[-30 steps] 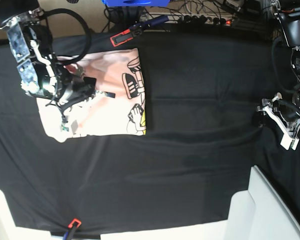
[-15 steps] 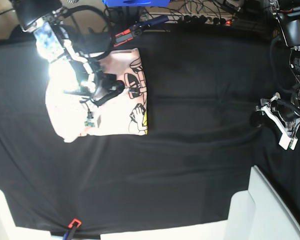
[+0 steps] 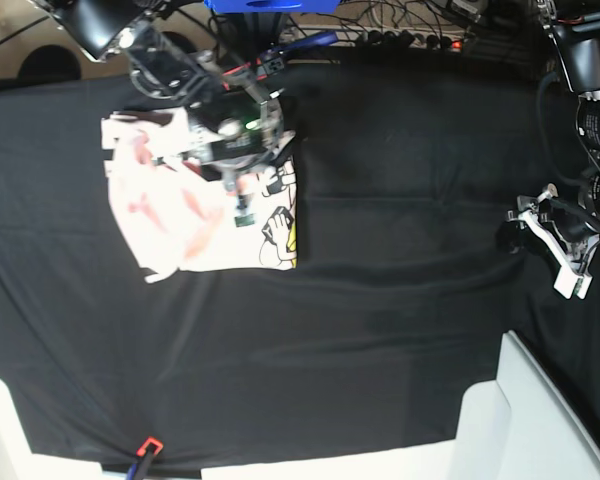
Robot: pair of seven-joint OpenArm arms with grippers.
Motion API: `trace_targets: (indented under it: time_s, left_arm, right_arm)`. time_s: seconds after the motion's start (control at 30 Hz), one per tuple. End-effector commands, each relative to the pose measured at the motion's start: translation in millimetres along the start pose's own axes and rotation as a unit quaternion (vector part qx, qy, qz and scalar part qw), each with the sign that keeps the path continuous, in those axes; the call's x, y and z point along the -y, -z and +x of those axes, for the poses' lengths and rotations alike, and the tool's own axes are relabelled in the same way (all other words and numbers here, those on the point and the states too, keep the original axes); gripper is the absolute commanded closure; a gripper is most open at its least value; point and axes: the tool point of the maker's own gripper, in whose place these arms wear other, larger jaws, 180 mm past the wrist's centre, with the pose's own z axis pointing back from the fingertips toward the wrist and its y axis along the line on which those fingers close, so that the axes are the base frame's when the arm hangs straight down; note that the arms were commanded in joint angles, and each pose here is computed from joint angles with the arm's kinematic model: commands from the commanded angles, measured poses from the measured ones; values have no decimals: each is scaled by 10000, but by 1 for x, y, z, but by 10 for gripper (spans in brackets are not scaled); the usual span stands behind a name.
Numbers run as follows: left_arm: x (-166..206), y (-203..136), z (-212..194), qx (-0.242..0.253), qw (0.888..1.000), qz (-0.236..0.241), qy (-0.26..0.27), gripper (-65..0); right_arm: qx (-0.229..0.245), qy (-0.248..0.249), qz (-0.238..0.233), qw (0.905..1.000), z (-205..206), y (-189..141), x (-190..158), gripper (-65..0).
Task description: Fold the T-shirt properly
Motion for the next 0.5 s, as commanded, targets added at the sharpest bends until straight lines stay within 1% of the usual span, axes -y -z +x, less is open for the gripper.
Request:
trace_targets:
  time_s: [0.0,0.17,0.37,0.43,0.47]
  left_arm:
    - [-6,-7,17,236,9997,52,70,-358]
    - [-4,-6,16,233,9997,33,55,-358]
    - [-4,-6,13,203,9998,32,49,-358]
    - [-4,-6,13,203,9998,32,49,-358]
    - [-4,-6,13,203,9998,32,49,-358]
  right_arm:
    - [292,12,-60,9996,19,-5,-2,-3]
    - [571,-144,-308,9978,33,-9,-3,-3]
    - [694,-385,-178,9967,33,-15,-21,-13]
    - [728,-416,-103,9964,34,-18,-27,-61]
    - [747,-399,-52,9964,36,-20,-32,-103]
